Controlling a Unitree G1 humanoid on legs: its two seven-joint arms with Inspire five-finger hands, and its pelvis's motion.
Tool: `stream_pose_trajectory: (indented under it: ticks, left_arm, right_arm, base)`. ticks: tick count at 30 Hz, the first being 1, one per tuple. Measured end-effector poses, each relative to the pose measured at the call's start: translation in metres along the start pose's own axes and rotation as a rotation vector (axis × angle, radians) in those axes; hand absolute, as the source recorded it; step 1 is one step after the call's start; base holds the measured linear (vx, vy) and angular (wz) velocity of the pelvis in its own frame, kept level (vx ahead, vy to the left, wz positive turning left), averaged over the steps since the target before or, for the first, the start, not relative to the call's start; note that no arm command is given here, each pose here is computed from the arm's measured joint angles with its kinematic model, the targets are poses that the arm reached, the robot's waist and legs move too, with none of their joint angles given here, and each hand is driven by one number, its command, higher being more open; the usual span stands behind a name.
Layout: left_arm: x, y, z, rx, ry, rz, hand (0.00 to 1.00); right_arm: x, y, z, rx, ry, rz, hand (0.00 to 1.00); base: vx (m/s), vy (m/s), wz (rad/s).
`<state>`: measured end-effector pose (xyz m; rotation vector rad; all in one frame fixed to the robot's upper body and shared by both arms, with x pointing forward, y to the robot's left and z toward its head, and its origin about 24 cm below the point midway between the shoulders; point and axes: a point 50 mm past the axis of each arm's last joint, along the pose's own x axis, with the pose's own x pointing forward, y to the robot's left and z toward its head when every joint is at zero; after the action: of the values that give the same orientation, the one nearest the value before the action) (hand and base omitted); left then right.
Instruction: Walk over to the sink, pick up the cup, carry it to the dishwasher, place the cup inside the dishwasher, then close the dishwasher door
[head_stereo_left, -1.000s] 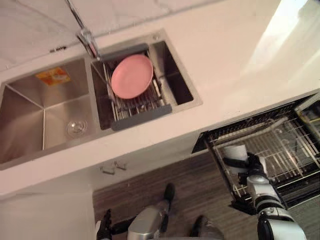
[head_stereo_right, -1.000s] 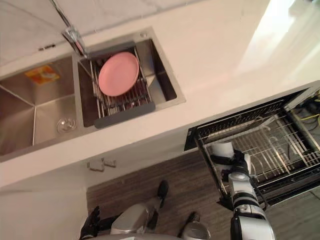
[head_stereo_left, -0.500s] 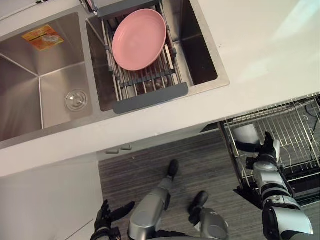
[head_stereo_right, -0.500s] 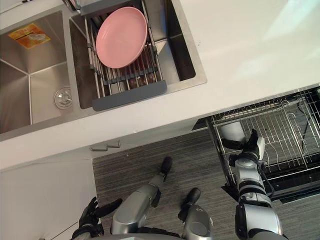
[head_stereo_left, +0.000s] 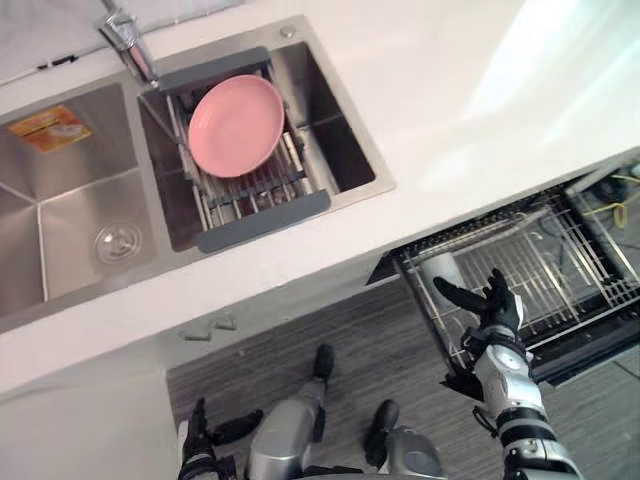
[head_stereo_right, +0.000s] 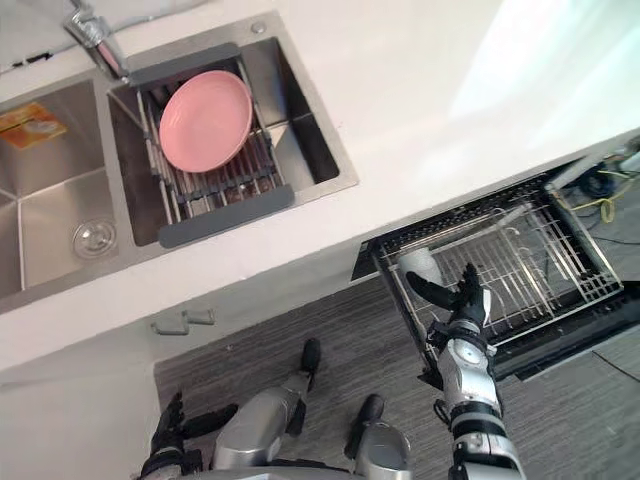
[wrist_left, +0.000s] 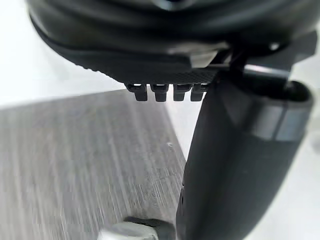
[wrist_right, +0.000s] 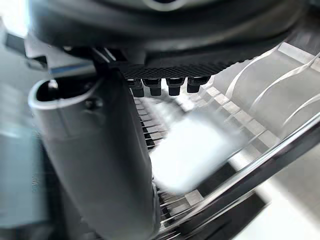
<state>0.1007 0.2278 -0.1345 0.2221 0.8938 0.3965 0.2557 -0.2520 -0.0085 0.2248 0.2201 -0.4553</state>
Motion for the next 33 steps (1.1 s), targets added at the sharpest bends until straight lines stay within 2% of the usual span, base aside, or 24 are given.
stream_pose_trajectory:
  ticks: [4,6,8,10,11,13,15,18,21,25,29,33]
  left_arm:
    - [0.001,0.007,-0.002,0.090,0.013,0.012,1.00]
    - [0.001,0.012,0.001,0.325,-0.053,-0.008,1.00]
    - [0.001,0.009,0.003,0.437,-0.085,-0.059,1.00]
    - [0.001,0.002,0.003,0.462,-0.080,-0.115,1.00]
    - [0.001,-0.004,0.001,0.486,-0.076,-0.148,1.00]
    - [0.000,-0.003,-0.010,0.510,-0.034,-0.157,1.00]
    - [-0.002,-0.001,-0.016,0.511,-0.003,-0.166,1.00]
    - [-0.006,-0.007,-0.023,0.442,0.037,-0.194,1.00]
    - [-0.007,-0.007,-0.029,0.452,0.056,-0.210,1.00]
    - [-0.010,-0.006,-0.039,0.438,0.096,-0.193,1.00]
    - [-0.012,-0.003,-0.047,0.199,0.178,-0.124,1.00]
    - [-0.016,-0.007,-0.057,-0.052,0.282,-0.081,1.00]
  right_arm:
    - [-0.018,0.011,0.009,0.133,-0.078,0.087,1.00]
    - [-0.027,0.016,0.018,0.323,-0.127,0.125,1.00]
    - [-0.035,0.014,0.027,0.399,-0.182,0.127,1.00]
    - [-0.046,0.009,0.041,0.472,-0.271,0.109,1.00]
    - [-0.056,-0.002,0.055,0.501,-0.382,0.063,1.00]
    - [-0.066,-0.014,0.079,0.495,-0.546,0.009,1.00]
    - [-0.076,-0.018,0.107,0.509,-0.709,0.031,1.00]
    - [-0.094,-0.003,0.158,0.487,-1.015,0.239,1.00]
    - [-0.111,0.000,0.177,0.325,-1.173,0.278,1.00]
    - [-0.106,0.007,0.171,0.335,-1.111,0.331,1.00]
    - [-0.087,0.026,0.143,0.320,-0.908,0.439,1.00]
    - [-0.071,0.034,0.121,0.307,-0.732,0.423,1.00]
  base:
    - [0.04,-0.017,-0.29]
    - [0.04,-0.013,-0.18]
    - [0.04,-0.009,0.19]
    - [0.05,0.019,0.80]
    - [0.06,0.060,1.04]
    - [0.10,0.122,0.69]
    - [0.07,0.058,0.12]
    - [-0.01,-0.013,-0.10]
    - [-0.07,-0.036,0.11]
    - [-0.02,0.018,0.11]
    - [-0.01,0.053,0.31]
    - [0.03,0.048,0.78]
